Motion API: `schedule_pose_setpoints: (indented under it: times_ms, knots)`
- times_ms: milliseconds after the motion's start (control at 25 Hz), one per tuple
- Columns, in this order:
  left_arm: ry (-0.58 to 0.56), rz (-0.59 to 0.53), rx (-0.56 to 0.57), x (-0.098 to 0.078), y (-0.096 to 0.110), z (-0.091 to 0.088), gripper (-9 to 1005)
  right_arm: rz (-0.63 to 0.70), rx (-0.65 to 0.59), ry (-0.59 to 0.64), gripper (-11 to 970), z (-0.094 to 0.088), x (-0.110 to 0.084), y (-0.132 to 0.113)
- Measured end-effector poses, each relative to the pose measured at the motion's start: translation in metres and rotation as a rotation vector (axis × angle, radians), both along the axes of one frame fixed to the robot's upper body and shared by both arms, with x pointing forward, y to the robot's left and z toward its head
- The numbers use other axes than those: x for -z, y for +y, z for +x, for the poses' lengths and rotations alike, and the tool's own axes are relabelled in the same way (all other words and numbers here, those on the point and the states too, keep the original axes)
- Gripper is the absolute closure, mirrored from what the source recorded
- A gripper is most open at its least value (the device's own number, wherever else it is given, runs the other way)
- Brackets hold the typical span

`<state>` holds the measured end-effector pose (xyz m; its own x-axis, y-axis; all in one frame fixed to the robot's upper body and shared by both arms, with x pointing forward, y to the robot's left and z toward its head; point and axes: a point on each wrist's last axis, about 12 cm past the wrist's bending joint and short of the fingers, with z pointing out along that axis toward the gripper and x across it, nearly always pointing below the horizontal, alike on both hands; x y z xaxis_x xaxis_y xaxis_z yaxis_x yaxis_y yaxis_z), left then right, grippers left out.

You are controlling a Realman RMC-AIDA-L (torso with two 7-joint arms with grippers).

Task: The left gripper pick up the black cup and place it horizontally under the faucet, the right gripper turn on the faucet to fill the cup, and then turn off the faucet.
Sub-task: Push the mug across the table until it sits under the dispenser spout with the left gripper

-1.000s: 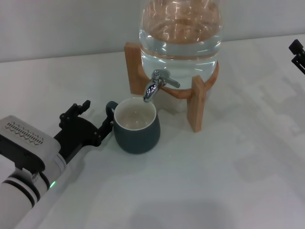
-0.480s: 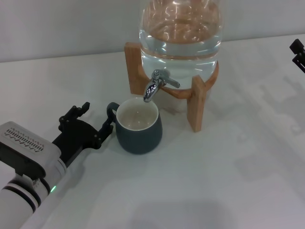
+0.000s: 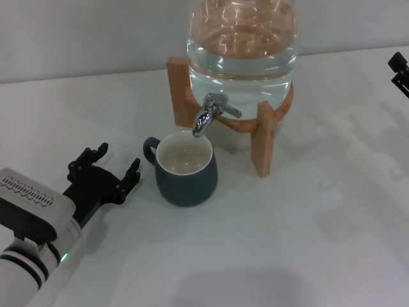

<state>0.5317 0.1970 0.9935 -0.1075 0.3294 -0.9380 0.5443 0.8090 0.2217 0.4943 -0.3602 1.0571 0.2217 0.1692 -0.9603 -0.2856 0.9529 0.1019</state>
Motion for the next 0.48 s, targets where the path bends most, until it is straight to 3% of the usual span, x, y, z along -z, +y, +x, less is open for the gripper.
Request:
schedule_pose_setpoints:
  times_ms: [480]
  knots:
    - [-0.006,0.055,-0.086,0.005,0.011,-0.001,268,0.0,0.003,0.004,123,-0.002,0.001,-0.001]
